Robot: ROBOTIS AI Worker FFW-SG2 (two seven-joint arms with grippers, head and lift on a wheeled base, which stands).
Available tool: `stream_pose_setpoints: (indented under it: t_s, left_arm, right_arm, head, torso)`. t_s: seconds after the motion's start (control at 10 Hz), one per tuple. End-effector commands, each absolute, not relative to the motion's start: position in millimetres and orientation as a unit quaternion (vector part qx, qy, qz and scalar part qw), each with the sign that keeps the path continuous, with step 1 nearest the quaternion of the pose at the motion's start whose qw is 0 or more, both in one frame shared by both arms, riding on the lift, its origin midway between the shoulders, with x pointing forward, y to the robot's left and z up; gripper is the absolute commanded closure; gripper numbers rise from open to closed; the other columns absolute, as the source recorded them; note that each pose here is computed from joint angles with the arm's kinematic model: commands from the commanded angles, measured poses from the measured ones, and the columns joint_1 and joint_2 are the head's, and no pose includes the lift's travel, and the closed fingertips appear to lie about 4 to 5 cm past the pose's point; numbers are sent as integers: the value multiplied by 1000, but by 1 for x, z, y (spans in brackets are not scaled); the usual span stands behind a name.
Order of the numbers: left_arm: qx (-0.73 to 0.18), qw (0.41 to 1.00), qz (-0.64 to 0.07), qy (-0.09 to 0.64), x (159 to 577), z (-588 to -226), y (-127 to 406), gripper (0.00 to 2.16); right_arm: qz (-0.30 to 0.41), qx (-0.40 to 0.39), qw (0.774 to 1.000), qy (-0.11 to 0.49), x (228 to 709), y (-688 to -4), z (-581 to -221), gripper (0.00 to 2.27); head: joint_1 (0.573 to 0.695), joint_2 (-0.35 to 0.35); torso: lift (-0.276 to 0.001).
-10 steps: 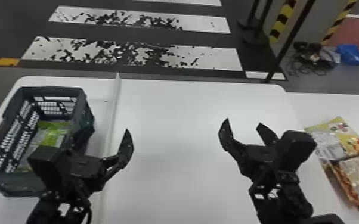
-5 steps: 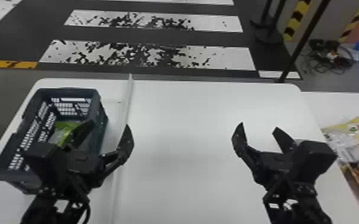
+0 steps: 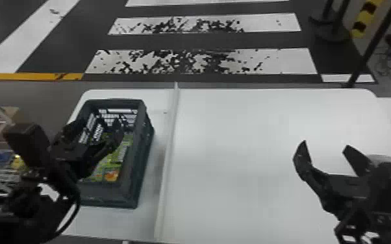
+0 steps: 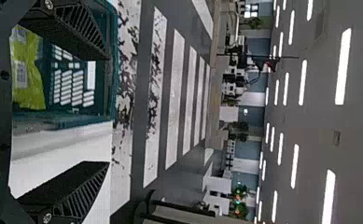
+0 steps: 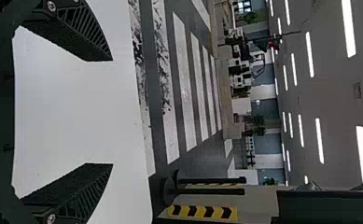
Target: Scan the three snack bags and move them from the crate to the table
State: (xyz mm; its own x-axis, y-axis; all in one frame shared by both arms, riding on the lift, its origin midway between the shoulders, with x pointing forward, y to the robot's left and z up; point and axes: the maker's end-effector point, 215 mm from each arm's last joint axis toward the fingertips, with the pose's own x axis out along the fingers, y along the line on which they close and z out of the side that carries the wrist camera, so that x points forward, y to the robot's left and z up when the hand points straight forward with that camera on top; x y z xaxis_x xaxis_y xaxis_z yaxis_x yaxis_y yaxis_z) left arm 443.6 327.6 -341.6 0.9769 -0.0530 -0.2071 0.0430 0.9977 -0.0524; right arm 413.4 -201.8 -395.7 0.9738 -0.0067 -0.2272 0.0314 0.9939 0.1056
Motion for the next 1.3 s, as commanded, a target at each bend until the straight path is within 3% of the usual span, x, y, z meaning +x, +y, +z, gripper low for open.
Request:
stream_pose_setpoints:
  t_s: [0.0,0.2,0.7,1.2]
  left_arm:
    - [-26,984,1,174,449,-368,358,87]
    - [-40,959,17,279,444,-405,381,90]
    - [-50,927,15,372,461,-441,392,208]
    - [-50,896,1,441,486,-462,388,208]
  right_arm:
    - [-2,50,992,119,411,-198,-401,80]
    - [2,47,992,119,410,-195,-404,80]
    - [14,40,992,122,406,-190,-413,80]
    - [16,35,992,122,406,-190,-417,80]
  head:
    - [695,151]
    - [695,209]
    - [695,257]
    - [695,253]
  torso:
    - [-62]
    - [-62]
    - [-62]
    - [-62]
